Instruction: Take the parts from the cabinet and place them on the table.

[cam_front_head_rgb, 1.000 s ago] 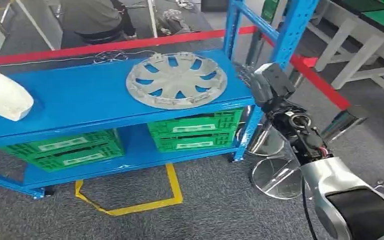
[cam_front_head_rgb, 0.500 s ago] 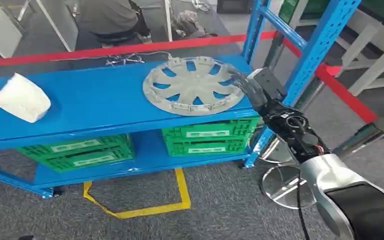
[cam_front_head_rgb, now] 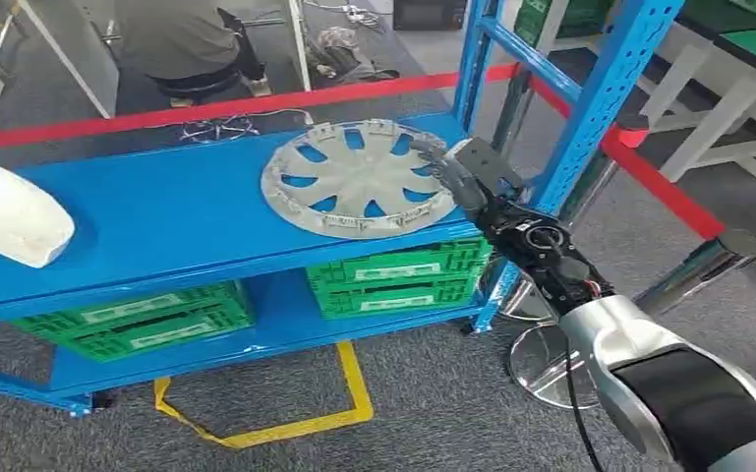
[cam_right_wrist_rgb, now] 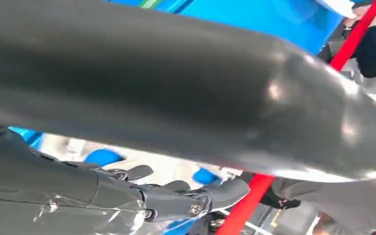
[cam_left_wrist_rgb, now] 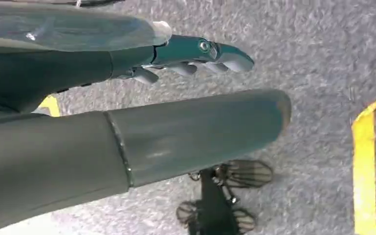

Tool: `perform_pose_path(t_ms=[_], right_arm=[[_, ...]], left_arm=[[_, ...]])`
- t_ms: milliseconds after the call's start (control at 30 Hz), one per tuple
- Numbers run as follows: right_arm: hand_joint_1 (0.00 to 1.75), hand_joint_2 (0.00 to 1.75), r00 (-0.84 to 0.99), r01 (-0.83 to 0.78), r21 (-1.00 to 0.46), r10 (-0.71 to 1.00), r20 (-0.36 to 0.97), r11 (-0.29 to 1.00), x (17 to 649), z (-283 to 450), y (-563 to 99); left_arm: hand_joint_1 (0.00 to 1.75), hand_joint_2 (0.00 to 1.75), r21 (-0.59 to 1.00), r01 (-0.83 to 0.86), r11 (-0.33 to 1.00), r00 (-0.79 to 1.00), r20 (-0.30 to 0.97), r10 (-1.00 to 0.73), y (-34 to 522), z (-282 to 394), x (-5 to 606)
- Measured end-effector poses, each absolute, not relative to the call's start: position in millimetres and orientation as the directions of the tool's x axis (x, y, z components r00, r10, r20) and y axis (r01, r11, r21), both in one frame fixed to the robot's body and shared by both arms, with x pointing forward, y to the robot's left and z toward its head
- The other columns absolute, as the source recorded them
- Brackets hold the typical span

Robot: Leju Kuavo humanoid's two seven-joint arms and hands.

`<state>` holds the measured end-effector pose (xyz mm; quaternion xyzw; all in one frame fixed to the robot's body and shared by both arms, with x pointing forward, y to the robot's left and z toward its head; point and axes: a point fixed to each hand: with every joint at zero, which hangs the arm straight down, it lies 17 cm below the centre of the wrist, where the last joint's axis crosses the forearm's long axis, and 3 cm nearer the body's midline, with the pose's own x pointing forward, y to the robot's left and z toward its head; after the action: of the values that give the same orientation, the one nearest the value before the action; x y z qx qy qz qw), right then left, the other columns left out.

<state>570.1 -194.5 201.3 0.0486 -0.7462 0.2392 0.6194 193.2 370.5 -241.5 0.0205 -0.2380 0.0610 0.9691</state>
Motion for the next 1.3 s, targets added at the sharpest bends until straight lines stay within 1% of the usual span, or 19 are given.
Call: perform_pose_path(t_ms=[500,700,900,1300], right_arm=[[0.0,0.0,-0.239,-0.384,-0.302,0.222,0.945,0.872,569,199,-187],[0.0,0.0,-0.262,-0.388,-0.304,0.213,0.941,0.87,571,207,-181],[0.0,0.0,-0.239,-0.394,-0.299,0.218,0.946,0.869,569,198,-179],[0.0,0.0,-0.243,-0.386,-0.305,0.222,0.944,0.871,571,201,-179]], left_arm=[[0.0,0.0,0.002,-0.131,0.991,0.881,0.46,0.115,363,-243,193],[0.0,0.0,0.008,-0.136,0.991,0.881,0.459,0.117,366,-242,195],[0.0,0.0,0.007,-0.132,0.991,0.881,0.459,0.114,369,-243,189],[0.0,0.0,0.006,-0.13,0.992,0.88,0.462,0.113,371,-242,189]])
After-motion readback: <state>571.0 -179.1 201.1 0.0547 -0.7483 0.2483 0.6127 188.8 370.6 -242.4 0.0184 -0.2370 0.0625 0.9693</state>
